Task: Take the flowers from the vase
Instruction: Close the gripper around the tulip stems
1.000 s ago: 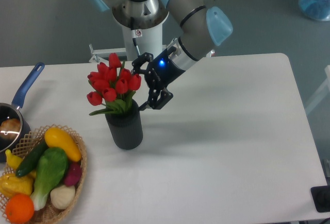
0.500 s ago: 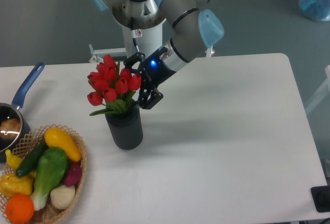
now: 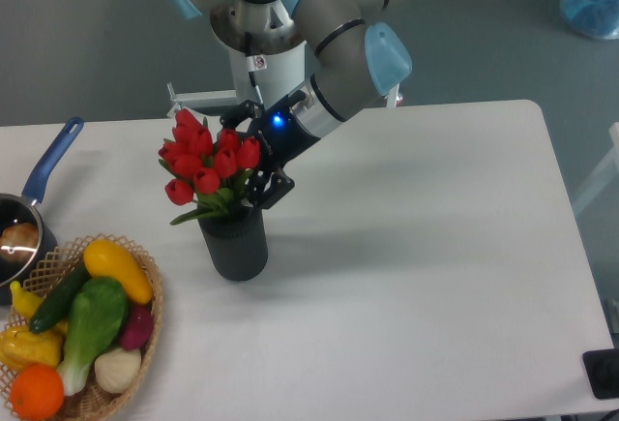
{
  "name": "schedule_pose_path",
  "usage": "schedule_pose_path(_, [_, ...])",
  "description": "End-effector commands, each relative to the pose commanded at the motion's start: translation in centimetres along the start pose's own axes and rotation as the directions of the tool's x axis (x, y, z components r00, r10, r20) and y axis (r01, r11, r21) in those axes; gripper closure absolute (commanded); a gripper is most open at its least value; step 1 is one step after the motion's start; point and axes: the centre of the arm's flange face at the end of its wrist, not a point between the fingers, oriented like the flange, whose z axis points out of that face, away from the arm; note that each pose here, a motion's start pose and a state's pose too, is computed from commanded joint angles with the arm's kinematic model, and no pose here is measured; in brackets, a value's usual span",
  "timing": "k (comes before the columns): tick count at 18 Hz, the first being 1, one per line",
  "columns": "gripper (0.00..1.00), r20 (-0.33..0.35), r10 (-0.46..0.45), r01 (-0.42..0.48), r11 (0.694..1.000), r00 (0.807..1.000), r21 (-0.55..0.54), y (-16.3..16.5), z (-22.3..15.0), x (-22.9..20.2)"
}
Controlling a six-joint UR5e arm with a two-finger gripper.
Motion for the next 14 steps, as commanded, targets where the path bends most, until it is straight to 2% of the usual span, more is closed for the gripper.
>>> schedule_pose_path(9, [0.0,-0.01,-0.016,0.016,1.0,1.0,0.016,0.43,0.61,-0.95])
schedule_pose_path(11, [0.17,-0.013,-0.019,0.02,1.0,1.0,0.01,0.39,0.64,-0.87])
schedule_pose_path(14, [0.24,-0.01,-0.024,0.024,1.0,1.0,0.014,0.46,0.51,-0.97])
